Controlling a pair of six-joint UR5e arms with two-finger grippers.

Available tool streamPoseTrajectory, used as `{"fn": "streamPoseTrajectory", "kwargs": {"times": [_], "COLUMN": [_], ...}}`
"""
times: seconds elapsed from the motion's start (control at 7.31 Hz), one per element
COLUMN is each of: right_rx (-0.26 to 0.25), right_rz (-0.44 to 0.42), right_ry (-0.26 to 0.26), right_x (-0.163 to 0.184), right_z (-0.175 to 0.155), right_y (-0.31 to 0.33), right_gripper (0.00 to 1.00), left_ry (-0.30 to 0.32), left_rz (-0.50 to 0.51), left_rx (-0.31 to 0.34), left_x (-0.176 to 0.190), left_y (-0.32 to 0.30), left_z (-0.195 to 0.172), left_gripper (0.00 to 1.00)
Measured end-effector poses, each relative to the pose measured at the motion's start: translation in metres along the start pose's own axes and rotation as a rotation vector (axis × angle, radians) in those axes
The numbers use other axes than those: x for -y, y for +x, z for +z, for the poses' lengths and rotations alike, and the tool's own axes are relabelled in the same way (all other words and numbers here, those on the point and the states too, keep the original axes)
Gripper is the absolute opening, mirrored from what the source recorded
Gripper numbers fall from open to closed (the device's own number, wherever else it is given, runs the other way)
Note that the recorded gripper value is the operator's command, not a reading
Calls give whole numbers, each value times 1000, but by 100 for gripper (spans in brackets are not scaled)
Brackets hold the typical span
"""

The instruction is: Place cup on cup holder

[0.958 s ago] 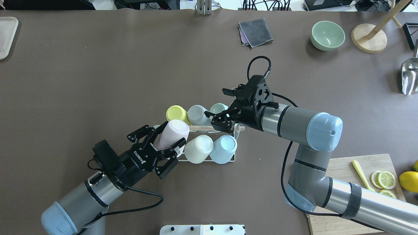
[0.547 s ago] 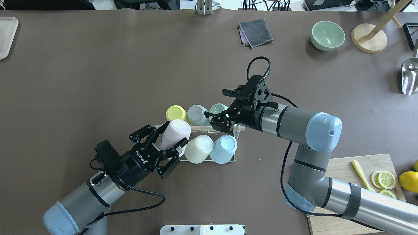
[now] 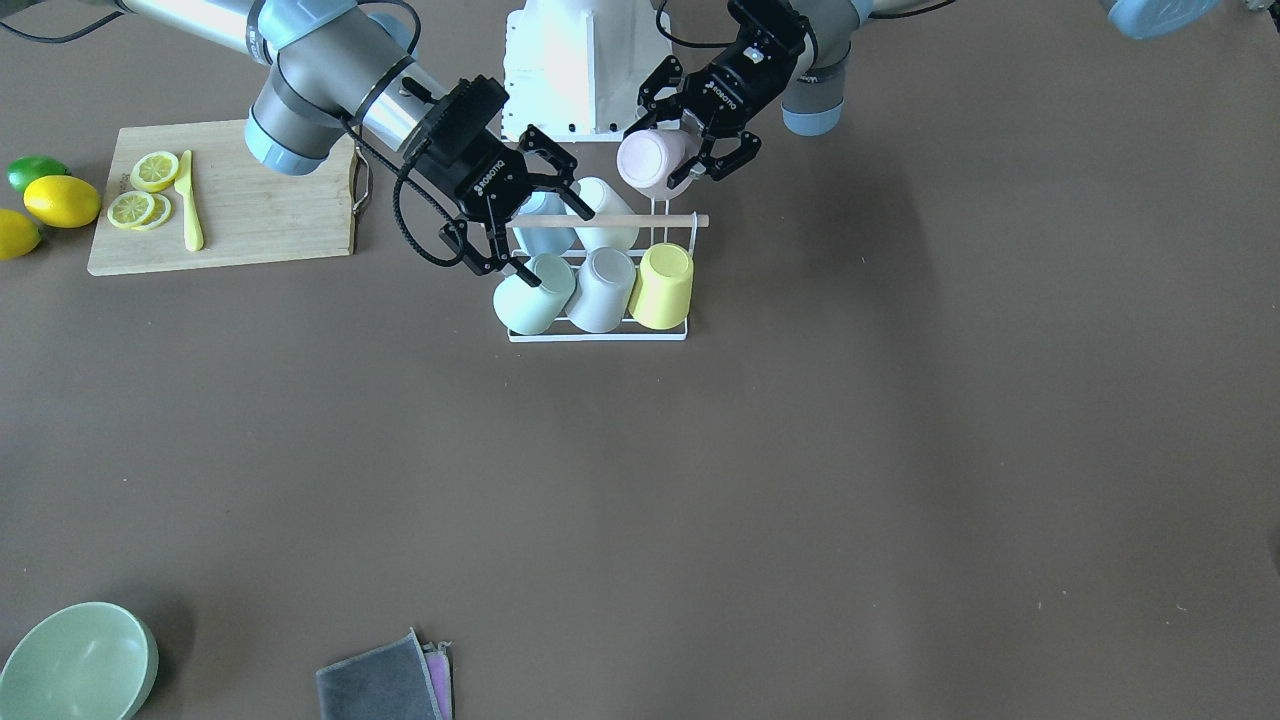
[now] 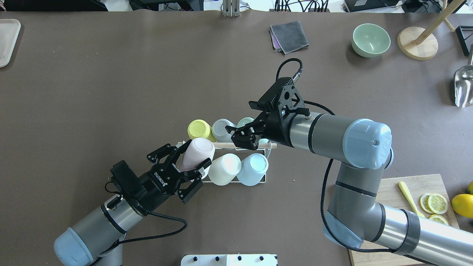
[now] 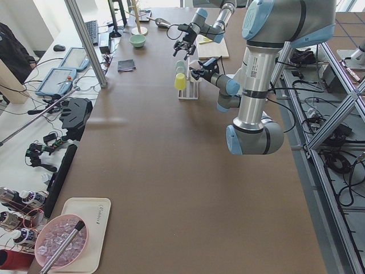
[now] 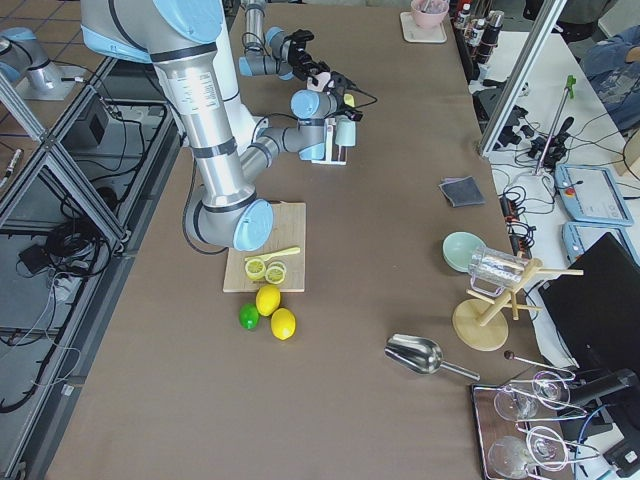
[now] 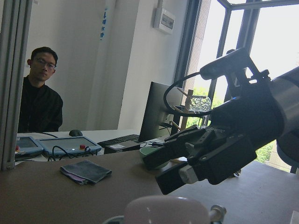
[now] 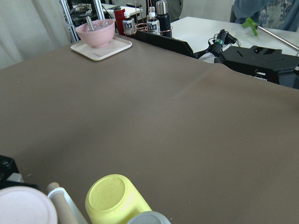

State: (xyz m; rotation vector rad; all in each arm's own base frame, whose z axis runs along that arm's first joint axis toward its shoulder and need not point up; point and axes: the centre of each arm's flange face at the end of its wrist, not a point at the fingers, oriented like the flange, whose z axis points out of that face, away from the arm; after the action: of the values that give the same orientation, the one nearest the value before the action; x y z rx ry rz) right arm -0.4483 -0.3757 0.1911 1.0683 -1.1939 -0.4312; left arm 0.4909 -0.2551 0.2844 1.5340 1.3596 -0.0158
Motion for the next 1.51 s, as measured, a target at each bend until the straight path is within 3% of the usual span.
{"fn": "streamPoseTrajectory", "kwargs": {"times": [0.14, 0.27, 0.41, 0.96, 1.23, 1.51], "right_rx": [-14, -46, -88, -269, -337, -424], "right_rz": [9, 19, 30, 103, 182, 262], "right_ry": [-58, -116, -165, -374, -440, -498], "right_x": [12, 23, 32, 35, 27, -3], "right_z": [-10, -21, -27, -41, -73, -105], "right_y": [4, 13, 21, 97, 166, 224], "right_gripper": [100, 100, 100, 100, 100, 100], "left_ry": [1, 2, 3, 22, 44, 46], "left_rz": [14, 26, 35, 69, 80, 153], "left_rx": [0, 0, 0, -7, -4, 26], "left_x": [-2, -3, -3, 1, 16, 56], "left_y": [-1, -1, -1, -3, -4, -9], "left_z": [0, 0, 0, -3, -1, 12], "left_gripper": [15, 59, 97, 98, 98, 98]}}
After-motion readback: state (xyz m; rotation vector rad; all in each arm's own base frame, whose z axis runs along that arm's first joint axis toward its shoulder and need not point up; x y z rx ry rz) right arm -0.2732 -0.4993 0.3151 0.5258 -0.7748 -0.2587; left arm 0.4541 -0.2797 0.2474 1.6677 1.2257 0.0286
